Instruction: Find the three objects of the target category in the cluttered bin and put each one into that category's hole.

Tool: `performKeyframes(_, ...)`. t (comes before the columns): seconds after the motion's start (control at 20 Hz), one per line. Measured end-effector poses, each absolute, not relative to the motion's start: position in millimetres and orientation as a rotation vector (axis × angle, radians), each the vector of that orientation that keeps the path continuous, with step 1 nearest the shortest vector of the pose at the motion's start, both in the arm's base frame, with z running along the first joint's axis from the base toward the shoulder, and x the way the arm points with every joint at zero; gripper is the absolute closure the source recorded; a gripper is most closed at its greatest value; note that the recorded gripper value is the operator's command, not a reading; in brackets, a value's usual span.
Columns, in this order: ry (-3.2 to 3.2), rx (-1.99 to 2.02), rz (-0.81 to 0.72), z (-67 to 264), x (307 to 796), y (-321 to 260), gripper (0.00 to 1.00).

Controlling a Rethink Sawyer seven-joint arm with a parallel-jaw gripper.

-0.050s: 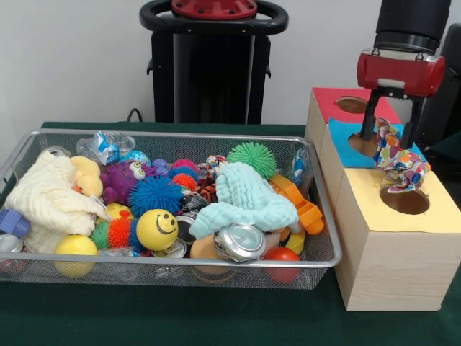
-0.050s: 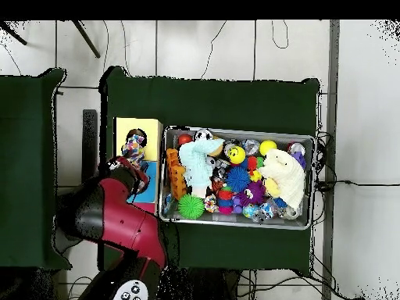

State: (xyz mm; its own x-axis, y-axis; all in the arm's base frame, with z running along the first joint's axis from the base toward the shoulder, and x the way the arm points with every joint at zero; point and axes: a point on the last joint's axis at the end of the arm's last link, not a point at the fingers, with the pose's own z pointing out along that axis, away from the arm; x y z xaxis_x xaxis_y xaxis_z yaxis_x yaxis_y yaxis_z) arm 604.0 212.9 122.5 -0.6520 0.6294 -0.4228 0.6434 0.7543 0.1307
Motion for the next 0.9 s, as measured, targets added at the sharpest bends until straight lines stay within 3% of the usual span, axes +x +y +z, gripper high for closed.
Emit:
performKeyframes(0.2,2.503,0.96,-0.057,128,605,210,0.0)
performKeyframes(0.25,2.509,0.95,-0.067,133,603,212,1.0)
performKeyframes(0.9,2.503,0.932,-0.054,142,611,217,1.0)
